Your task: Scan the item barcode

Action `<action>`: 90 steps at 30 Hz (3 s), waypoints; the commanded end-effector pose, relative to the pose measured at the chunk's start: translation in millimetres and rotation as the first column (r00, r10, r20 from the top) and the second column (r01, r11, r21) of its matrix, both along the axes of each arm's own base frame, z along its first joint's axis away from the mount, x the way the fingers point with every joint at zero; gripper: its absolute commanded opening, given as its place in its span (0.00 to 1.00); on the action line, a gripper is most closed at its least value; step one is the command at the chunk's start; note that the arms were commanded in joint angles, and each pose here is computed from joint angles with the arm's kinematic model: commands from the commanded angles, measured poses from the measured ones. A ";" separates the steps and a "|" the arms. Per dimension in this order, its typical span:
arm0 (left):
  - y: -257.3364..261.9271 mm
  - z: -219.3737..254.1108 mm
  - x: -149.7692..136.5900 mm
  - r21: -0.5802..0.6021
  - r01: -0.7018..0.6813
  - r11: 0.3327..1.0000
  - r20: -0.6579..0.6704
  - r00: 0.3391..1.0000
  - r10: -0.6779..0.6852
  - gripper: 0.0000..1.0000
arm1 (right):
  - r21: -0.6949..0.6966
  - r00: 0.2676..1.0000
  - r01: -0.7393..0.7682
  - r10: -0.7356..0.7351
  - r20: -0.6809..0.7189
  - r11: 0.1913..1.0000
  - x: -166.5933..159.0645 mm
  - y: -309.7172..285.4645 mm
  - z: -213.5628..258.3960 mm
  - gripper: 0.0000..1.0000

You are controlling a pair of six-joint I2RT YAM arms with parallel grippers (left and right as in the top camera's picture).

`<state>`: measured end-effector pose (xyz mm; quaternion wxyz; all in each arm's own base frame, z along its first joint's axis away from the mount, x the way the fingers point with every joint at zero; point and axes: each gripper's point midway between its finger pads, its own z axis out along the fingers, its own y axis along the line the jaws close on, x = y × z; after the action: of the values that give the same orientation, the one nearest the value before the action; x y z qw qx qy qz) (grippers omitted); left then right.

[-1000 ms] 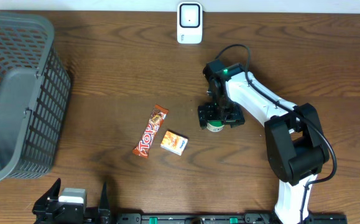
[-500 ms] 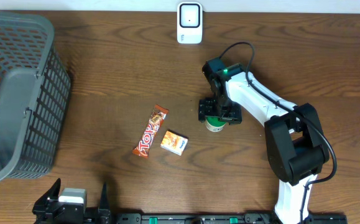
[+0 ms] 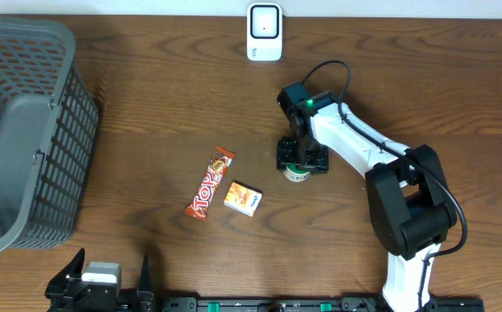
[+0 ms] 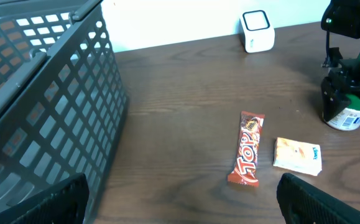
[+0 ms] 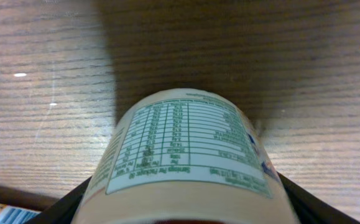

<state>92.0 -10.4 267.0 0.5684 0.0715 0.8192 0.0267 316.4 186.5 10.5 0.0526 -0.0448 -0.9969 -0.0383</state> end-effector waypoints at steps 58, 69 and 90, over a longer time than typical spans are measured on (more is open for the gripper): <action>1.4 2.0 -1.2 0.006 -0.006 1.000 0.008 1.000 0.006 0.96 | 0.327 0.951 -0.270 0.304 -0.059 0.906 -5.8 52.4 43.4 0.55; 1.4 2.0 -1.2 0.006 -0.006 1.000 0.008 1.000 0.006 0.96 | -0.100 0.870 -0.256 0.275 0.410 0.961 124.9 23.4 77.1 0.64; 1.4 2.0 -1.2 0.006 -0.006 1.000 0.008 1.000 0.006 0.96 | 0.052 0.803 -0.242 0.169 0.572 0.969 160.6 60.5 128.3 0.54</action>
<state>92.0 -10.4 267.0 0.5684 0.0715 0.8192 0.0267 469.4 231.1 105.7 -0.2117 0.0846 -0.9706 -0.0766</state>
